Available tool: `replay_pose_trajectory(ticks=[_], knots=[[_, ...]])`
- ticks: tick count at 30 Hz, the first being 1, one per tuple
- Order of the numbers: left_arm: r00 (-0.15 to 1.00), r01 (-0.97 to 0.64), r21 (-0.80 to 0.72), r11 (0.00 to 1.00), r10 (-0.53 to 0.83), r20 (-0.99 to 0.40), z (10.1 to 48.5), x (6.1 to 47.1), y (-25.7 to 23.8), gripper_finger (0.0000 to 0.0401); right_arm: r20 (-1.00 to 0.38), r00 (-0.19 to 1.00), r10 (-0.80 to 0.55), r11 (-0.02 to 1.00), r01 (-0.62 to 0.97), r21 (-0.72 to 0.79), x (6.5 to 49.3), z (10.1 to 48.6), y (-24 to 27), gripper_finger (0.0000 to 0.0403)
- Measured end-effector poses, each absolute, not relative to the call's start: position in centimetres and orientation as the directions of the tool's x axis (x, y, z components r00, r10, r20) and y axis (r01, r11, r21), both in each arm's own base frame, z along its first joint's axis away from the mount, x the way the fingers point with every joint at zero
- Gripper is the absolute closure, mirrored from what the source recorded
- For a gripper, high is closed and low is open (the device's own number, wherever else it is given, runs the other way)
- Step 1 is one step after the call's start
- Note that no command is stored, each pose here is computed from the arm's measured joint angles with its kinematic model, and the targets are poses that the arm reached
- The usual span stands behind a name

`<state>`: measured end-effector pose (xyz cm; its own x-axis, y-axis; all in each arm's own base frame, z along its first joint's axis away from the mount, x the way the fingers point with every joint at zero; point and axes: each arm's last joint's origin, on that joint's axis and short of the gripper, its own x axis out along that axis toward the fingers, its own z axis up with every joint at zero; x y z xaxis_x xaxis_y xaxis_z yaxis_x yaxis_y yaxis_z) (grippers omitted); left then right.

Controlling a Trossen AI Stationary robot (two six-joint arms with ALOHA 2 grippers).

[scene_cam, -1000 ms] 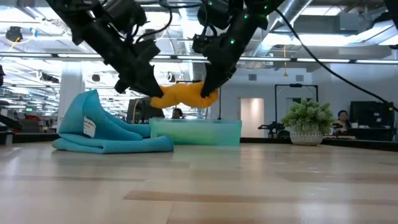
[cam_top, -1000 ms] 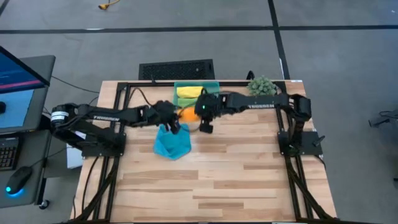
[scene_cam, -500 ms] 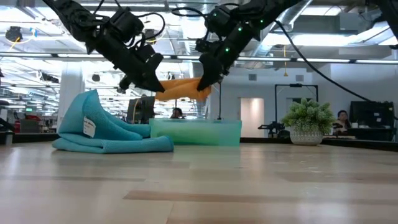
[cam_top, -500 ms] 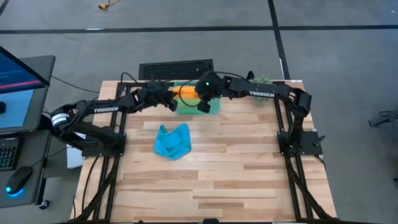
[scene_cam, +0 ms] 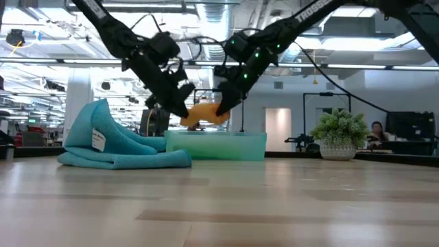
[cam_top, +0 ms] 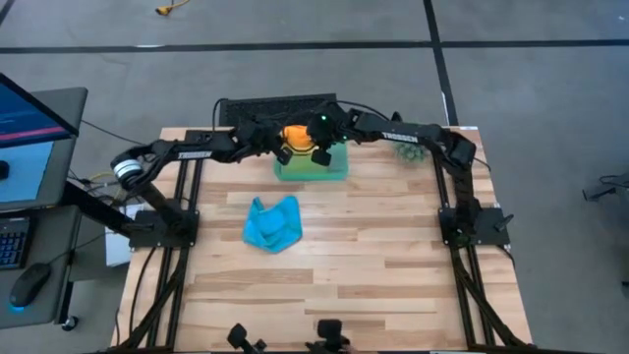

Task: Roll microfiber towels into tight, uniform cylinder then place into a basket
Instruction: Put the rolled orange microfiber cloth into the blue bin

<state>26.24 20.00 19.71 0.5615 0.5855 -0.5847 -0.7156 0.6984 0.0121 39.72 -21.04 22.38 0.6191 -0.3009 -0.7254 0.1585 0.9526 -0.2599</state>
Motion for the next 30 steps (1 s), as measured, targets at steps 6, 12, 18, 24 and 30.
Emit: replay_pose_trajectory(ticks=[6,12,18,24,30], knots=[[0.544,-0.738,-0.026,0.674,0.572,-0.614,19.2,25.7,21.4,0.0397,-0.764,0.585,-0.271,0.962,0.145,-0.231,39.4,20.4,-23.4,0.0364],[0.546,-0.737,-0.073,0.672,0.528,-0.650,18.8,25.4,21.5,0.0397,-0.811,0.547,-0.209,0.977,0.090,-0.191,40.2,18.7,-24.5,0.0364],[0.529,-0.736,-0.104,0.669,0.472,-0.705,16.2,25.9,21.8,0.0397,-0.853,0.491,-0.176,0.983,0.037,-0.182,41.2,18.5,-25.0,0.0364],[0.522,-0.738,-0.100,0.668,0.469,-0.712,15.6,26.1,22.1,0.0397,-0.854,0.489,-0.180,0.982,0.041,-0.183,41.4,19.0,-25.2,0.0362],[0.516,-0.741,-0.094,0.665,0.475,-0.713,15.7,26.1,22.0,0.0393,-0.854,0.487,-0.183,0.982,0.043,-0.185,41.3,19.0,-25.3,0.0335]])
